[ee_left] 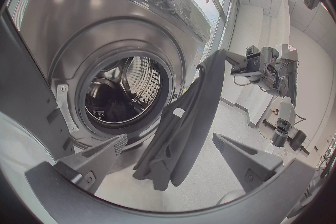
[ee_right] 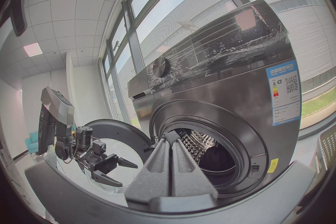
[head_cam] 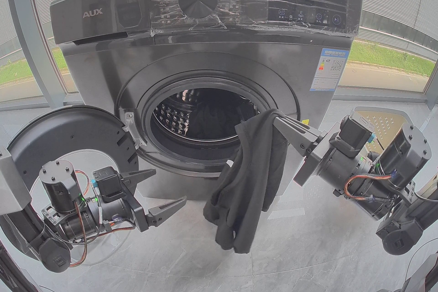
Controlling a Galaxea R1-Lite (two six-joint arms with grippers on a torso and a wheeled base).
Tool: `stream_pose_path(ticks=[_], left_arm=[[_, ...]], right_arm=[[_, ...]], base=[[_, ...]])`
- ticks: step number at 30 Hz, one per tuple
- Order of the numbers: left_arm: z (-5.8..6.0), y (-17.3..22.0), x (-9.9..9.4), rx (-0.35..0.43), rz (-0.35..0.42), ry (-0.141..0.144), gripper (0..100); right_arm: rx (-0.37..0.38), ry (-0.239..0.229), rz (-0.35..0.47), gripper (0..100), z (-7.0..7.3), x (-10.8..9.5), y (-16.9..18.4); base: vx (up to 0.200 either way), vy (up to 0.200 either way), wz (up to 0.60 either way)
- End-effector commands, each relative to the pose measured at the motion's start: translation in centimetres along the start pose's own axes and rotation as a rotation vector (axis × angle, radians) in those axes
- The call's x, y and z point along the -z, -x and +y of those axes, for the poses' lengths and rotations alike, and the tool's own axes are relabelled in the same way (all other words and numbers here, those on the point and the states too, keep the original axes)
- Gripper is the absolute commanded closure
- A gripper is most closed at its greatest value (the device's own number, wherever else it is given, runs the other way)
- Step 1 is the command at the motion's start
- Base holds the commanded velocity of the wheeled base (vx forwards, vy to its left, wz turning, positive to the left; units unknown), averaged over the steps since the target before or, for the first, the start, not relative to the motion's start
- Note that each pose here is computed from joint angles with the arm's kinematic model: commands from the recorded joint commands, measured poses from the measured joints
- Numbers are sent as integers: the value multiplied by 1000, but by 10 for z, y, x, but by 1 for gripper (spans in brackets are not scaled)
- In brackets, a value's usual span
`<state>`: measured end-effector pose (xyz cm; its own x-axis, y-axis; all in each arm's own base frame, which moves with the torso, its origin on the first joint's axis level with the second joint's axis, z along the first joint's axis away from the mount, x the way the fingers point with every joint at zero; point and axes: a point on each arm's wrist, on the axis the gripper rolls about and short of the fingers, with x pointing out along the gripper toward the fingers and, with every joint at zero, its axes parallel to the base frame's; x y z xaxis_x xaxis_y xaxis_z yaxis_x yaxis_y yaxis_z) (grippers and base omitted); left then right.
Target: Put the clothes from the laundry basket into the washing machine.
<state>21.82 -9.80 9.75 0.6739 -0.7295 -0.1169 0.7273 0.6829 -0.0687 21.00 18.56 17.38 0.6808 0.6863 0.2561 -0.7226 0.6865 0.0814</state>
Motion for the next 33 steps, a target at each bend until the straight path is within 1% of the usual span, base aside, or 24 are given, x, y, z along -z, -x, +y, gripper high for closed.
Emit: stream_pose_path(ticks=[1,4,7,9,10,15,19,21,24,25,29,33], left_arm=[[0,-9,12,17,45,18,0],[-1,-16,14,30,52,11,0],[0,-22,19,39,64,-12,0],[0,-25,21,45,70,-18,0],[0,-27,22,44,73,-20,0],[3,-34,24,45,74,-19,0],[4,-37,30,51,94,-12,0],[3,-42,34,62,106,-16,0],[3,-46,38,67,116,-16,0],[3,-48,43,72,130,-12,0],[5,-53,51,81,152,-3,0],[0,-56,60,105,186,-17,0]], right_arm=[[-21,-7,-7,100,6,-1,-3],[-48,-17,-8,100,14,1,-7],[-66,-25,-2,100,19,6,-13],[-76,-33,-4,100,22,7,-16],[-92,-38,-11,100,26,8,-20],[-134,-49,-20,100,40,11,-28],[-138,-50,-18,100,41,13,-31],[-143,-52,-14,100,43,14,-31],[-147,-53,-14,100,44,14,-31],[-147,-53,-14,100,44,14,-31],[-147,-53,-14,100,44,14,-31],[-146,-53,-14,100,44,14,-31]], base=[[0,0,0],[0,0,0],[0,0,0],[0,0,0],[0,0,0],[0,0,0],[0,0,0],[0,0,0],[0,0,0],[0,0,0],[0,0,0],[0,0,0]])
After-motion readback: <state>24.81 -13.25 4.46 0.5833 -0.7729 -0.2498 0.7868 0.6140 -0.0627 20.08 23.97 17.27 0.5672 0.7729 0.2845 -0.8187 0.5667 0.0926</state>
